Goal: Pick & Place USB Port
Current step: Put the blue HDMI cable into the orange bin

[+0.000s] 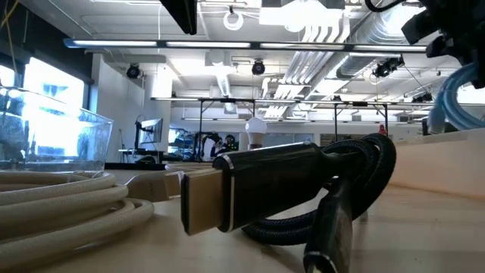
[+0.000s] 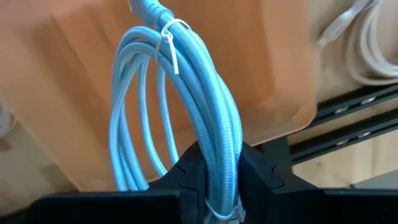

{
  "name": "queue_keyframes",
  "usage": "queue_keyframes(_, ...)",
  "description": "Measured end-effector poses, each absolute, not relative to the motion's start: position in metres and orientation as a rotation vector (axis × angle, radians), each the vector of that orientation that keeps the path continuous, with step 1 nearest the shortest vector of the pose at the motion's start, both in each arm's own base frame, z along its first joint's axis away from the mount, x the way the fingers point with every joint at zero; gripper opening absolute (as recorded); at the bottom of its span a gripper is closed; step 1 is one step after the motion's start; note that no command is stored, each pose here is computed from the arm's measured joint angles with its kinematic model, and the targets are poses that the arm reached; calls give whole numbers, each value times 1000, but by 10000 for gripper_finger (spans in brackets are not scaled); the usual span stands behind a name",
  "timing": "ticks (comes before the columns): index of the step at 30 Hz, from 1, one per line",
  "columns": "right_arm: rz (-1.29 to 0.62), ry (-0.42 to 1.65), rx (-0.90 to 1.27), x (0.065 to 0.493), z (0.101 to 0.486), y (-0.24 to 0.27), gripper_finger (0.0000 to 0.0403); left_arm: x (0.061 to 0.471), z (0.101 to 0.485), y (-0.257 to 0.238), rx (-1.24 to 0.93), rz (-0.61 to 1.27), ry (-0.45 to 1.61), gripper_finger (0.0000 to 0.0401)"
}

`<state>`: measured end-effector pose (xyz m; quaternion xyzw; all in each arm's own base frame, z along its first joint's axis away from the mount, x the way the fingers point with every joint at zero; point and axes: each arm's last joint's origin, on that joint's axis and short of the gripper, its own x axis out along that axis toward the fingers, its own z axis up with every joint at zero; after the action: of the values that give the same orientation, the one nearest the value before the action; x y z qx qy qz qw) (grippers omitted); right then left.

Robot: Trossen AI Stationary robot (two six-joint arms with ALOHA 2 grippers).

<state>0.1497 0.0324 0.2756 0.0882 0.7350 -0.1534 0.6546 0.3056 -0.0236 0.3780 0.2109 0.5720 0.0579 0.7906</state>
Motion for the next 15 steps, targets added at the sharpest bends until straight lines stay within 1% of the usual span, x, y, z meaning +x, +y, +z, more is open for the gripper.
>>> queue_keyframes(5,-313,1706,232,148,270,36,51,306,378,-24,455,126,1231,87)
queue_keyframes(9,-259,1780,251,150,260,44,51,306,378,-24,455,126,1231,87)
queue_keyframes(15,-180,1841,193,163,245,57,51,306,378,-24,454,127,1227,87)
